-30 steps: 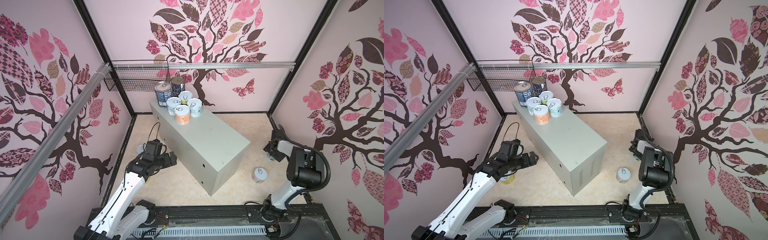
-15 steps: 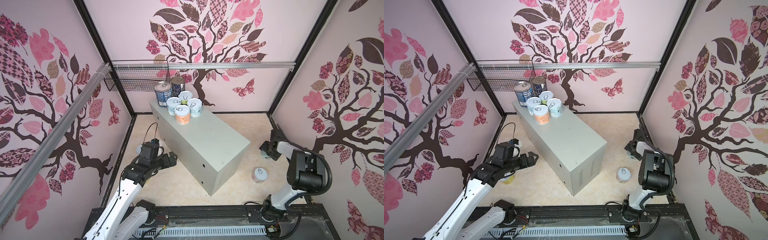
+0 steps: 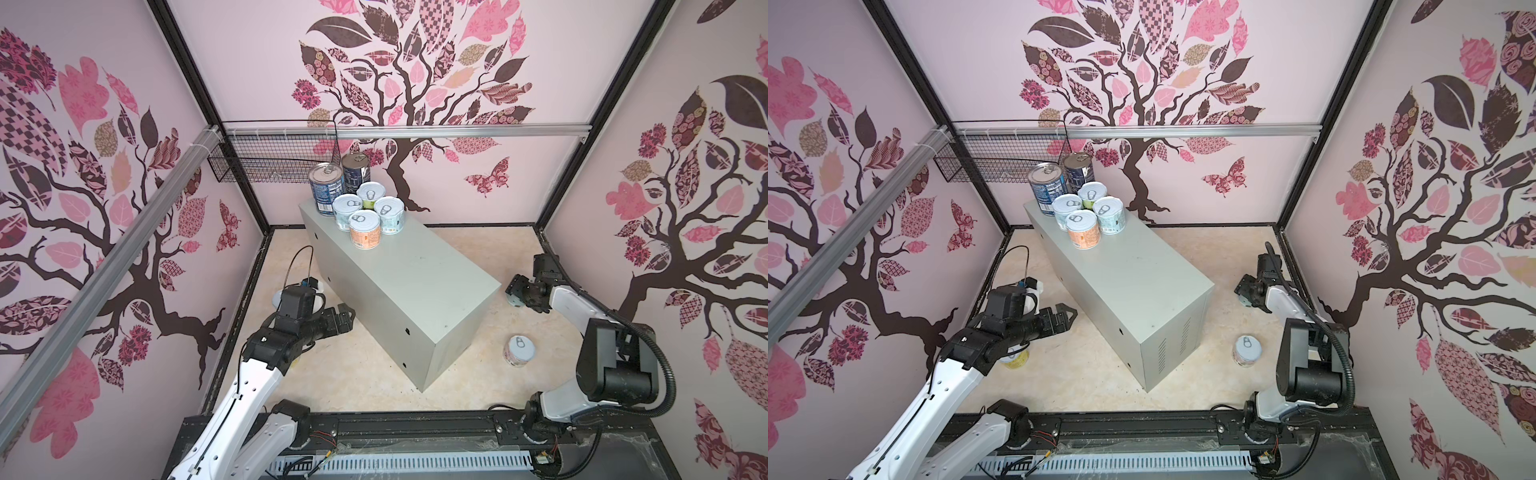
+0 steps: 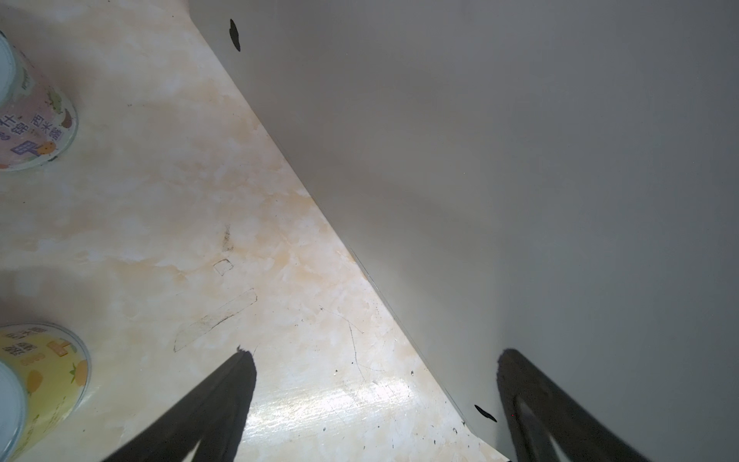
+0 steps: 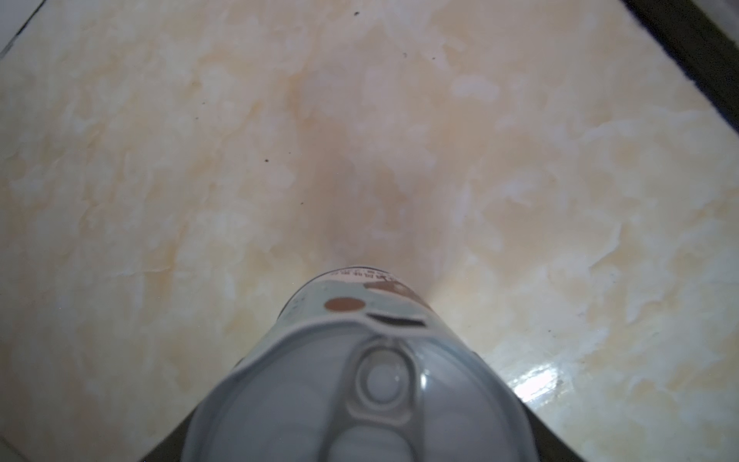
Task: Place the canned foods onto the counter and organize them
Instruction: 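Lift the white-lidded can with the right gripper and carry it toward the box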
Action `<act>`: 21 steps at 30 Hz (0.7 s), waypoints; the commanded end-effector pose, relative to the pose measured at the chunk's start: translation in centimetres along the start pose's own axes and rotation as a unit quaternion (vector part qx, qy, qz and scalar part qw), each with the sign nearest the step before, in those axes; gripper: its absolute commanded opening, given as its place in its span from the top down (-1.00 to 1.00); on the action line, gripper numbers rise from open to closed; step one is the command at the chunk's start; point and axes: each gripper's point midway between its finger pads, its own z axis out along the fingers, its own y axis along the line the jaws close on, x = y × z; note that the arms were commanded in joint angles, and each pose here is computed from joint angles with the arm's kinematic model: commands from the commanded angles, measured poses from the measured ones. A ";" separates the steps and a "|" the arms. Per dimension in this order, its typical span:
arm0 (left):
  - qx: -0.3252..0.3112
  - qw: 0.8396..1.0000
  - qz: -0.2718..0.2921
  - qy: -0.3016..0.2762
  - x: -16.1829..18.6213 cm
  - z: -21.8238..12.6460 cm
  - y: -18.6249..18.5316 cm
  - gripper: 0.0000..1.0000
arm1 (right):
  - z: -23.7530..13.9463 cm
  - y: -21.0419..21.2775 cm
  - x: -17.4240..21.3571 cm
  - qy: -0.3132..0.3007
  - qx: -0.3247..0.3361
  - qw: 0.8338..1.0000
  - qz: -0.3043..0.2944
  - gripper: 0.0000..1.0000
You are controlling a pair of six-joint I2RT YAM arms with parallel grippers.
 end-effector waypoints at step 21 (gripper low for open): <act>-0.008 0.999 0.017 -0.047 -1.3 -2.7 -0.1 -0.96 | -18.0 10.5 -6.7 -0.143 -0.222 0.964 -0.042 -0.32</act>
